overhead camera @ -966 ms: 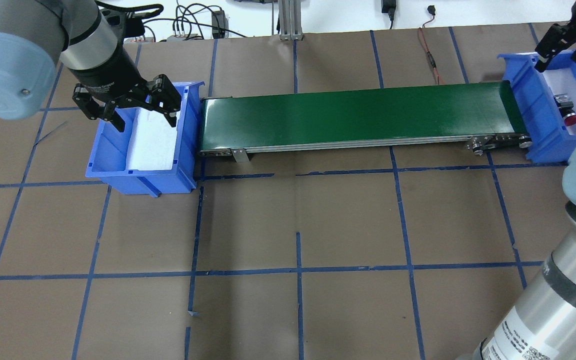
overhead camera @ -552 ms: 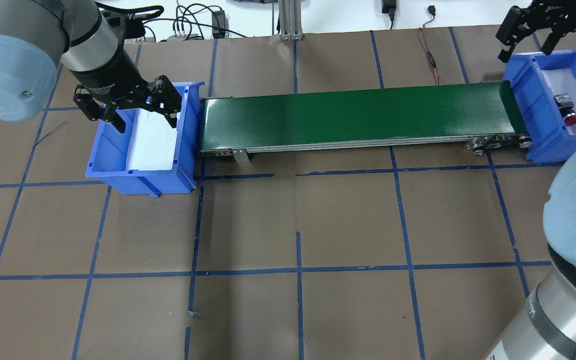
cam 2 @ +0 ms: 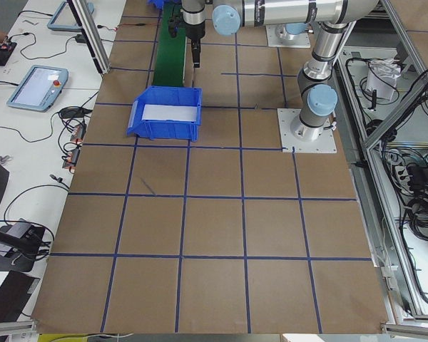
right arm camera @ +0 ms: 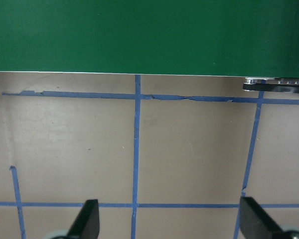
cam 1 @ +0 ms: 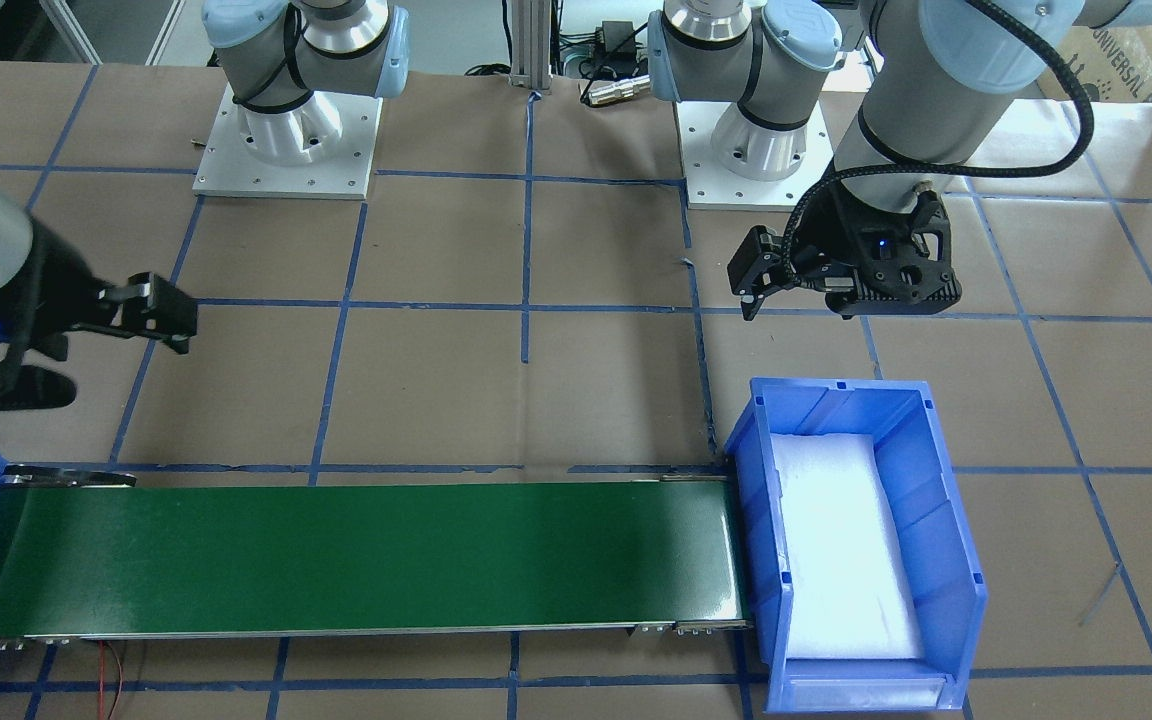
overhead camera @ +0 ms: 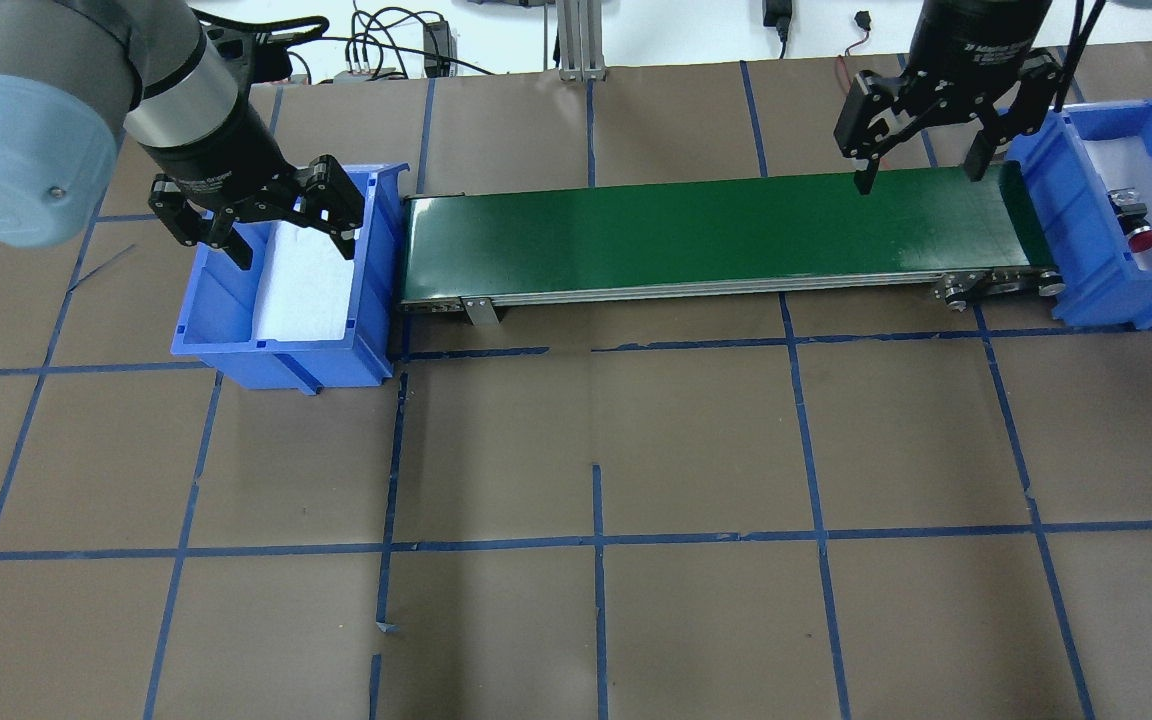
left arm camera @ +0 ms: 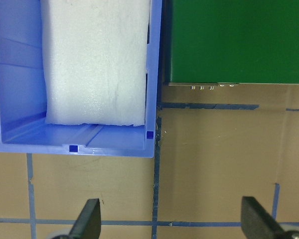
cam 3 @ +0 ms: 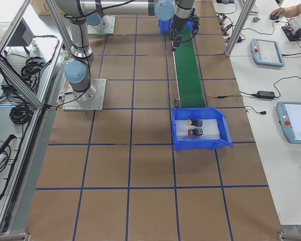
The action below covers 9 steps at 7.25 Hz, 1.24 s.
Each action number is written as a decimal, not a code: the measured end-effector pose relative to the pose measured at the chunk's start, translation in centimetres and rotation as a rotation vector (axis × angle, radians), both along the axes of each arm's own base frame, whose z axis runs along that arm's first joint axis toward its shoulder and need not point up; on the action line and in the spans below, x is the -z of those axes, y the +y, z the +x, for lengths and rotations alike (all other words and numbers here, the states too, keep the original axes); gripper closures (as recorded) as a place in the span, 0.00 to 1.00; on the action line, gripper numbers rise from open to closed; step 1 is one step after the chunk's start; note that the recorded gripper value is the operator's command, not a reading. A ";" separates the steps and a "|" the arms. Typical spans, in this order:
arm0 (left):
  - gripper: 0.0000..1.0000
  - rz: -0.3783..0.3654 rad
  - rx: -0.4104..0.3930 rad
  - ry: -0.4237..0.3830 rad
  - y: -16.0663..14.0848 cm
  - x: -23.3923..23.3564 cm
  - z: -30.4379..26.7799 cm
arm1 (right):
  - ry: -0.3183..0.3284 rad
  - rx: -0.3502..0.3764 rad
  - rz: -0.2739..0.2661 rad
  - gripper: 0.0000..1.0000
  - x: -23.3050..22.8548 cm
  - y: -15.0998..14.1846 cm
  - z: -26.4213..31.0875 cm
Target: Transport two buttons from left to right
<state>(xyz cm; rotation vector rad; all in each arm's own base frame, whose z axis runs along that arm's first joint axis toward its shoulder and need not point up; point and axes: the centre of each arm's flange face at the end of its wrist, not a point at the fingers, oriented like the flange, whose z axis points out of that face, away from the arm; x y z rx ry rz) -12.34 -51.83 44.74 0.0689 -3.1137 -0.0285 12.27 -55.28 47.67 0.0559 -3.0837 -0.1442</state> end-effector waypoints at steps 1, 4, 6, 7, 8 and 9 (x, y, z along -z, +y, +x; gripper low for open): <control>0.00 0.000 0.001 0.000 0.0 0.0 0.0 | 0.004 0.021 -0.042 0.00 -0.2 1.0 1.6; 0.00 -0.001 0.002 -0.004 0.1 -0.1 0.1 | -0.006 0.029 -0.069 0.00 -0.5 1.9 3.9; 0.00 -0.001 0.002 -0.004 0.1 -0.1 0.1 | -0.038 0.028 -0.066 0.00 -0.5 2.1 4.4; 0.00 -0.001 0.002 -0.005 0.1 0.0 0.1 | -0.046 0.027 -0.063 0.00 -0.5 2.1 4.5; 0.00 -0.001 0.002 -0.005 0.1 0.0 0.1 | -0.049 0.026 -0.062 0.00 -0.5 2.2 4.5; 0.00 0.000 0.004 -0.005 0.1 0.0 0.0 | -0.050 0.026 -0.060 0.00 -0.5 2.2 4.5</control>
